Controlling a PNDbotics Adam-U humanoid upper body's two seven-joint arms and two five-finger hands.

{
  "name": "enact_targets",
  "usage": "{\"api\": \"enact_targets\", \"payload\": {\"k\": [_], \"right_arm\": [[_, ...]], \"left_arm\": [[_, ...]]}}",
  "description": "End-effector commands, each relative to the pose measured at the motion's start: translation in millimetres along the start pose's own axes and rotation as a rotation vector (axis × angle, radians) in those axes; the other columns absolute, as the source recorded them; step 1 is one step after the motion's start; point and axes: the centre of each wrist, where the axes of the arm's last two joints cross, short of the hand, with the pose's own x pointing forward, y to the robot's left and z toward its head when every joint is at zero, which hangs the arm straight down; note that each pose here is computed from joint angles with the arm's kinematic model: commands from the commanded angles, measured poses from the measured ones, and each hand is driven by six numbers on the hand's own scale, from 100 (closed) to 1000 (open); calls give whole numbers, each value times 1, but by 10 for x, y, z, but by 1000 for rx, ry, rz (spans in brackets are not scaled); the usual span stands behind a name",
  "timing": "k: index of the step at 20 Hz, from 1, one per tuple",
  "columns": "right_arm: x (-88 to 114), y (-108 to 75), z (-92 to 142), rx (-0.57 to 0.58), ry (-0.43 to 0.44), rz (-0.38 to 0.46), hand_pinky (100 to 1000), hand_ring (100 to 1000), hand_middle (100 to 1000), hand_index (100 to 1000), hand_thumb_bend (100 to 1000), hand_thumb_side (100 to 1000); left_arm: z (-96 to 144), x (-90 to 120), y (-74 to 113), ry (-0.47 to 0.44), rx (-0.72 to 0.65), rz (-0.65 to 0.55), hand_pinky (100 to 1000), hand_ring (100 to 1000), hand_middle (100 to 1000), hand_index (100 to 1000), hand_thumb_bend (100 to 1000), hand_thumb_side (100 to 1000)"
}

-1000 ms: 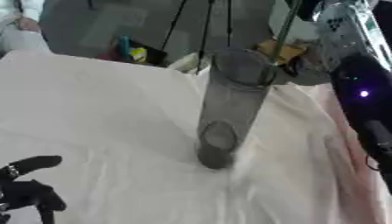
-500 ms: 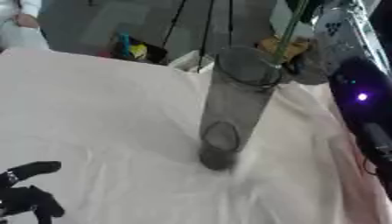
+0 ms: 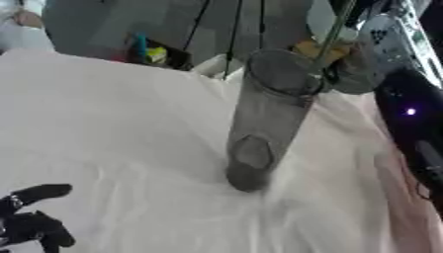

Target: Arrange flowers into the vase.

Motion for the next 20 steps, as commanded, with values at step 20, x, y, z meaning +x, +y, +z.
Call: {"api": "enact_targets", "payload": {"k": [20], "right_arm": [[170,-84,9,-136,-229,41,129,618,100,100,100,972]], "left_arm": [[-57,54,1,-25,-24,-17,409,594,873,760,100,1000]]}}
